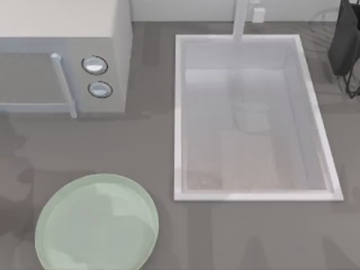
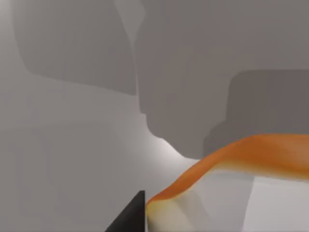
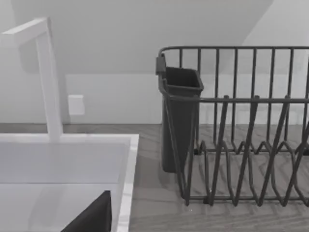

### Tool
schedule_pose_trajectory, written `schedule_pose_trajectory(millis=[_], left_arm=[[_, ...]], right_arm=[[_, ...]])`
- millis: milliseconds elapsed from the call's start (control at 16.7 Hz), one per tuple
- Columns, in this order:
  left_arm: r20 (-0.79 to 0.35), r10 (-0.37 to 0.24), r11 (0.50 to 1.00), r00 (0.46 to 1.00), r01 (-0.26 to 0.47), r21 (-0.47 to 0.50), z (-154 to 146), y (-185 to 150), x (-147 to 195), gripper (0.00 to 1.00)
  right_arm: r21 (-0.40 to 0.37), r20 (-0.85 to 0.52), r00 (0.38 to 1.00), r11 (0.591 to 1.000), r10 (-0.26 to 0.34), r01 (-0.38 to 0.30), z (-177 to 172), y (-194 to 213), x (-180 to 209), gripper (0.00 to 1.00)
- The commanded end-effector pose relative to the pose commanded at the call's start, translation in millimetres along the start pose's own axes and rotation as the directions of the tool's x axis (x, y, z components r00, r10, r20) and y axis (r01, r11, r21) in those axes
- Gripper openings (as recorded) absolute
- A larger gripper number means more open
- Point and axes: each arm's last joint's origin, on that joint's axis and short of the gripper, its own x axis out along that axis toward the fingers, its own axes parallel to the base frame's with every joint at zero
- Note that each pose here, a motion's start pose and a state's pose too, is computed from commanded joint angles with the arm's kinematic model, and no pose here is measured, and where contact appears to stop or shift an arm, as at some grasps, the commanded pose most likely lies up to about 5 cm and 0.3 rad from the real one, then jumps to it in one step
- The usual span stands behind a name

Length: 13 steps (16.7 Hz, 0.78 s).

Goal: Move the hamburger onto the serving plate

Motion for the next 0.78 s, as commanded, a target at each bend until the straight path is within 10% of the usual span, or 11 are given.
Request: schedule_pose_trajectory(millis=[780], left_arm=[[0.007,0.004,0.997,1.000,-0.004,0.077,-1,-7,-47,0.00]], right_arm=[[0.000,0.000,1.000,1.000,0.000,0.000,0,0,0,1.00]])
